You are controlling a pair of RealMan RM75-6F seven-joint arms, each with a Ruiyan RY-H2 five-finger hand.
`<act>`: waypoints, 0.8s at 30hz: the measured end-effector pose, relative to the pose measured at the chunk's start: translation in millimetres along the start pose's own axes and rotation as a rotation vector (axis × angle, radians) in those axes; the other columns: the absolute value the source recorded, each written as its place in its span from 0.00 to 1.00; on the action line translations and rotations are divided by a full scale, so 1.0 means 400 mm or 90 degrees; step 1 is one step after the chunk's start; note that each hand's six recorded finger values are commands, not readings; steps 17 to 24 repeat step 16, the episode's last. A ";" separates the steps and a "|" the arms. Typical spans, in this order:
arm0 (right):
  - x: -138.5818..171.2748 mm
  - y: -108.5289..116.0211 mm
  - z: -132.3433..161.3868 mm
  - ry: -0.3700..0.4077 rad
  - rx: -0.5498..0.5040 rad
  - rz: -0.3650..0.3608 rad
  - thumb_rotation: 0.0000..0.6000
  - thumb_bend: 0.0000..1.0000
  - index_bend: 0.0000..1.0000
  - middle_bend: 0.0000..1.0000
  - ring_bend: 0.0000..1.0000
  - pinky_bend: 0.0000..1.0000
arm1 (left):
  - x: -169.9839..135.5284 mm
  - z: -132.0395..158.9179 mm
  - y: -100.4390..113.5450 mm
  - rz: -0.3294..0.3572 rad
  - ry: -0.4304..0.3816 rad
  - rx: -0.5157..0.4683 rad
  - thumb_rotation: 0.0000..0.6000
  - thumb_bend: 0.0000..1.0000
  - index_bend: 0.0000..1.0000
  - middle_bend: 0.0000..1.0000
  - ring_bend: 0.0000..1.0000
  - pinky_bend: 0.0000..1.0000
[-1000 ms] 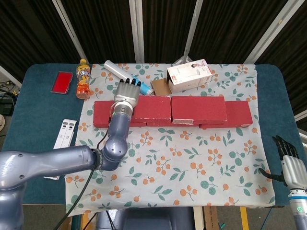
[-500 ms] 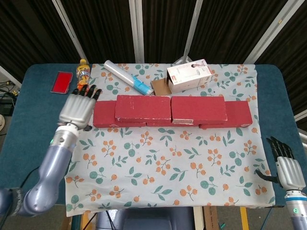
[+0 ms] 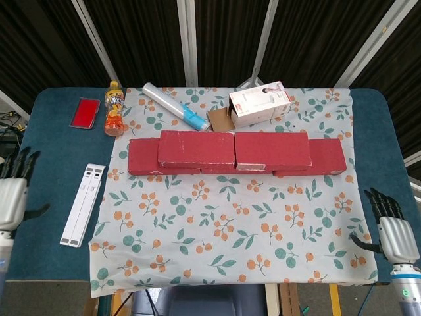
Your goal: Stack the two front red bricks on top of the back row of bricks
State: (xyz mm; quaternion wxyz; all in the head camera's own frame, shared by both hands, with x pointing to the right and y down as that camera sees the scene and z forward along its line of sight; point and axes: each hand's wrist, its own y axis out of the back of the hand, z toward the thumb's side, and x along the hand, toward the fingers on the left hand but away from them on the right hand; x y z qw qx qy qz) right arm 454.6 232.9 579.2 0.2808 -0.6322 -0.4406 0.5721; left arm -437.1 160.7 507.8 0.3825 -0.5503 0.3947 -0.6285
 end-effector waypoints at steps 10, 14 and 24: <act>0.010 0.016 0.012 0.000 0.054 -0.028 1.00 0.21 0.00 0.00 0.00 0.00 | -0.108 -0.090 -0.137 -0.011 0.013 -0.024 1.00 0.03 0.01 0.02 0.00 0.15; 0.015 0.019 0.019 0.002 0.061 -0.031 1.00 0.21 0.00 0.00 0.00 0.00 | -0.116 -0.092 -0.151 -0.017 0.005 -0.028 1.00 0.03 0.01 0.02 0.00 0.15; 0.016 0.018 0.025 0.005 0.059 -0.030 1.00 0.21 0.00 0.00 0.00 0.00 | -0.118 -0.088 -0.150 -0.013 -0.004 -0.032 1.00 0.03 0.01 0.02 0.00 0.15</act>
